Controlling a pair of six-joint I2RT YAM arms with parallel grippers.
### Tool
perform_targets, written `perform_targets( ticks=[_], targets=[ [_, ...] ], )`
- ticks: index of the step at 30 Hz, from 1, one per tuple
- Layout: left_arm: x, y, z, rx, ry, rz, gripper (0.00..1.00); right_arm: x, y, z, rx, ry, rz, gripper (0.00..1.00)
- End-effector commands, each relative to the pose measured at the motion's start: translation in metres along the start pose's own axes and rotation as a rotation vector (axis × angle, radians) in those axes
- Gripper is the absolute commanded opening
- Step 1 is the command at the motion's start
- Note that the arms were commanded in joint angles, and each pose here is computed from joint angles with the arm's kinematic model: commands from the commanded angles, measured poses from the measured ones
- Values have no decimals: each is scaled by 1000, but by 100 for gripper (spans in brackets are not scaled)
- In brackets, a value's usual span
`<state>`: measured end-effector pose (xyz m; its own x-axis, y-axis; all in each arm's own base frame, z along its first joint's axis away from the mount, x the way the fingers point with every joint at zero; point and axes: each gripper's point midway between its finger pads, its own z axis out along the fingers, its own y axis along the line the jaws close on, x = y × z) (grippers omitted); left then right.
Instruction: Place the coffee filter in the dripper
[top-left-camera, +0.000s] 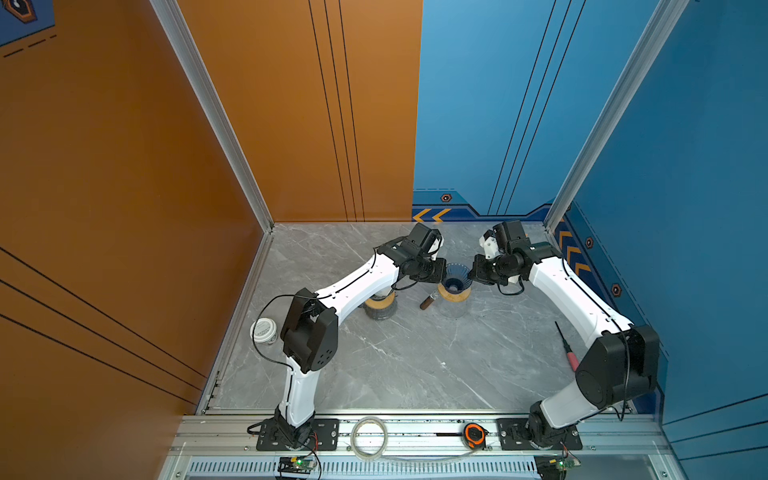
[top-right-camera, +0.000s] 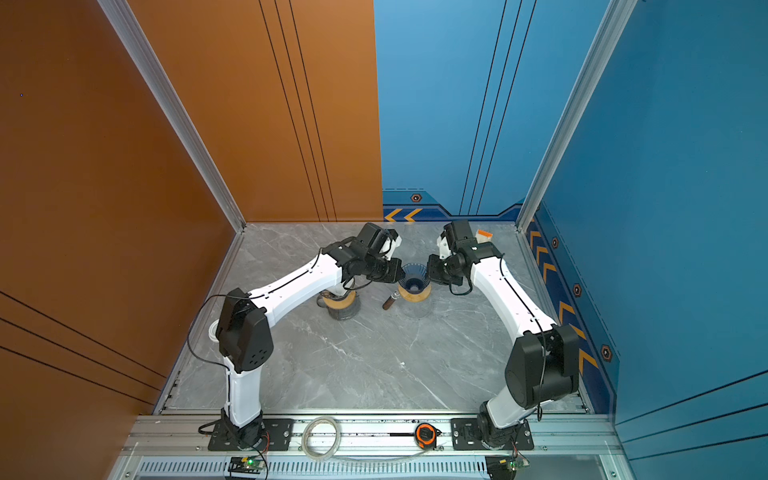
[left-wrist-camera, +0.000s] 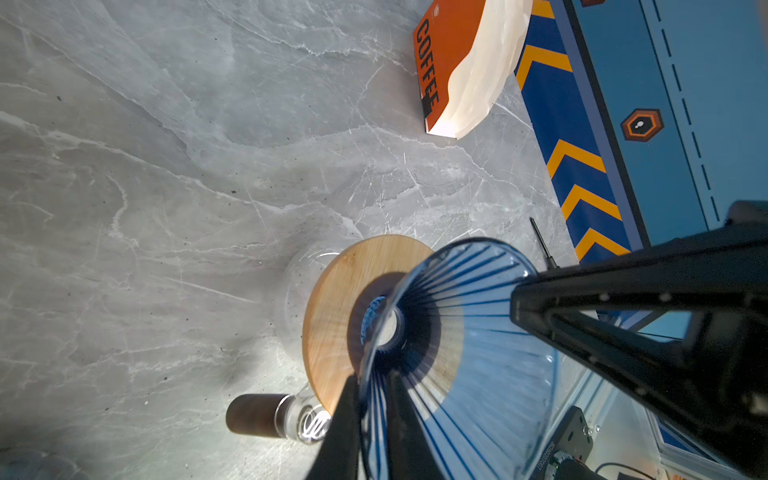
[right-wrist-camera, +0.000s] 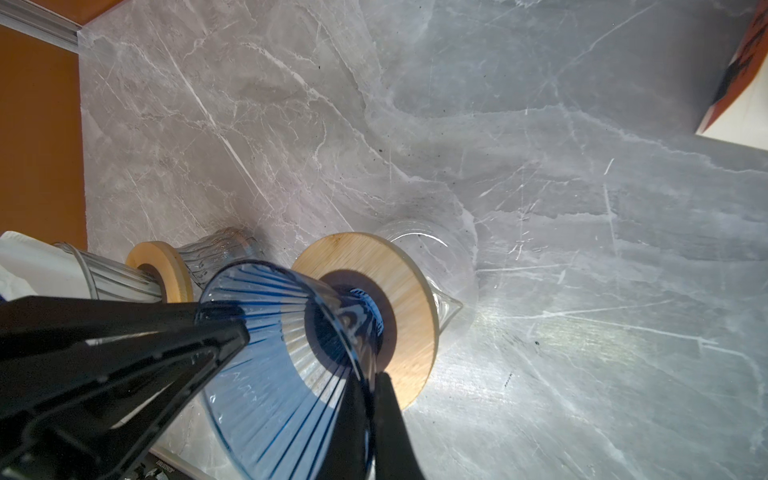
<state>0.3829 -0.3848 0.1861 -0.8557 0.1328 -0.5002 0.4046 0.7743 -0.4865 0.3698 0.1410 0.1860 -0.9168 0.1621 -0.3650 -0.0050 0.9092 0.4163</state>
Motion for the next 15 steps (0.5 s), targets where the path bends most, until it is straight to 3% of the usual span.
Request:
perform_targets(
  ticks=[1, 15],
  targets=[
    [15, 14, 13, -24, 70, -3, 11, 16, -19, 20, 70, 61, 35, 2],
    [29, 21, 27, -19, 123, -38, 6, 16, -26, 29, 103, 87, 66, 1]
  ],
)
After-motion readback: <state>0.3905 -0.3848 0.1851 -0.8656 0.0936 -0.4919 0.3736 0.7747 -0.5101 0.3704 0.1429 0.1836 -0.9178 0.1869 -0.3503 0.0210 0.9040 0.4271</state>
